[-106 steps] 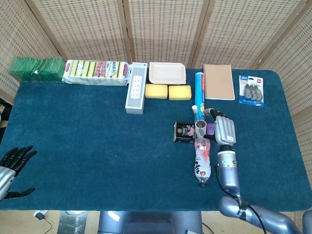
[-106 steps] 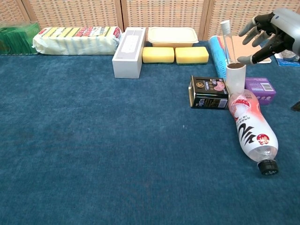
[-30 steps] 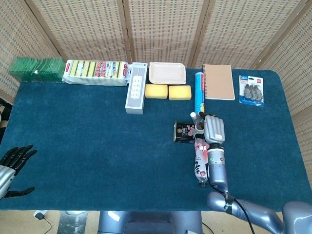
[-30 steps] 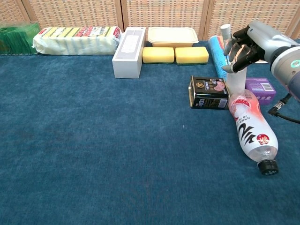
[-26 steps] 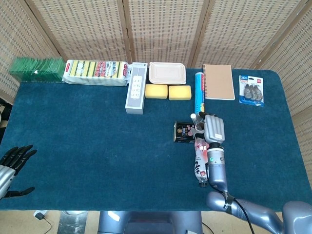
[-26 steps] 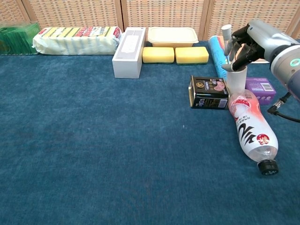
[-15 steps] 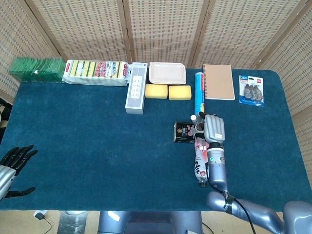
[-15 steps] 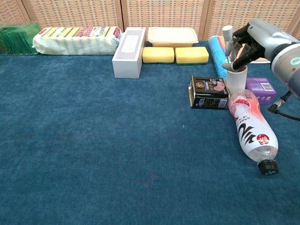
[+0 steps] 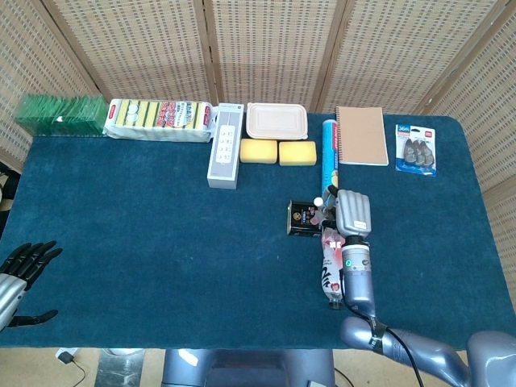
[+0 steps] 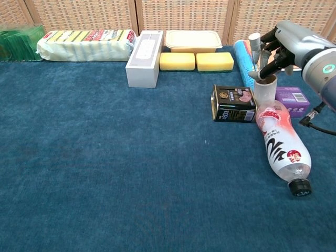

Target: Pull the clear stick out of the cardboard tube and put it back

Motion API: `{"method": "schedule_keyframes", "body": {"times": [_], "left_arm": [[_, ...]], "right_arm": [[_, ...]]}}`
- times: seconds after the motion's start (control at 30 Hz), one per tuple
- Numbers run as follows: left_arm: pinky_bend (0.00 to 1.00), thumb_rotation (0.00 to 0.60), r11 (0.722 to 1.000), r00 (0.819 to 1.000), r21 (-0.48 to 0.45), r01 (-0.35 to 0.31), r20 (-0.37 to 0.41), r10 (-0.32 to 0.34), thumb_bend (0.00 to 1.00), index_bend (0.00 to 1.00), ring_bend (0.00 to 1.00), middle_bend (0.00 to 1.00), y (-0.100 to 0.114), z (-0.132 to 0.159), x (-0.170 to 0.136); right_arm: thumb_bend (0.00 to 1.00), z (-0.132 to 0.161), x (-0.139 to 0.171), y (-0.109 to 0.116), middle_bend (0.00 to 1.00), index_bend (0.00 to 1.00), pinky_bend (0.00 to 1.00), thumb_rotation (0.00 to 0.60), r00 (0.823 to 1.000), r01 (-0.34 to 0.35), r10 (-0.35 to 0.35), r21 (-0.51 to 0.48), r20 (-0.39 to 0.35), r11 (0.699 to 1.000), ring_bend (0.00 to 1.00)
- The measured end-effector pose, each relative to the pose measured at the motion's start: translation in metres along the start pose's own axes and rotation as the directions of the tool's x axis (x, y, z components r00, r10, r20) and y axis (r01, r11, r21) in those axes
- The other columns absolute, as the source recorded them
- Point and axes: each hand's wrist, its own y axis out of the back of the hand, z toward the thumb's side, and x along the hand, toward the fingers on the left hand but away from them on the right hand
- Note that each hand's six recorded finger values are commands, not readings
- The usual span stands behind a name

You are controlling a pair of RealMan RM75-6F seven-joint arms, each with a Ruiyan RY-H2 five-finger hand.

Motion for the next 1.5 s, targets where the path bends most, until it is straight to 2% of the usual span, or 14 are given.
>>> {"method": "schedule_keyframes", "body": {"times": [0.43,0.9,1.5], "left_arm": [[0.0,0.55,1.0,1.0,-0.003,-0.005,0.001,0.005,0.08,0.03,0.0,0.04,0.001,-0.001,-0.001],[0.0,0.555,1.0,1.0,-0.002,-0.005,0.002,0.005,0.08,0.03,0.0,0.04,0.001,0.0,-0.001],[0.0,0.55,1.0,1.0,0.0,-0.003,0.007,0.003,0.08,0.03,0.0,0.04,0.0,0.001,-0.002]], "right_arm": [[0.38,0.007,0.001,0.003,0.71,0.58,0.91,0.6,1.0,0.019,-0.019,0.013,-0.018,1.0,0.88],[0.39,0.014,-0.003,0.018,0.77,0.66,0.96,0.6,0.997,0.074,-0.075,-0.008,-0.034,0.997,0.95],[0.41,0.022,-0.008,0.035,0.81,0.7,1.0,0.6,0.99,0.127,-0.127,-0.014,-0.052,0.992,1.0]]}}
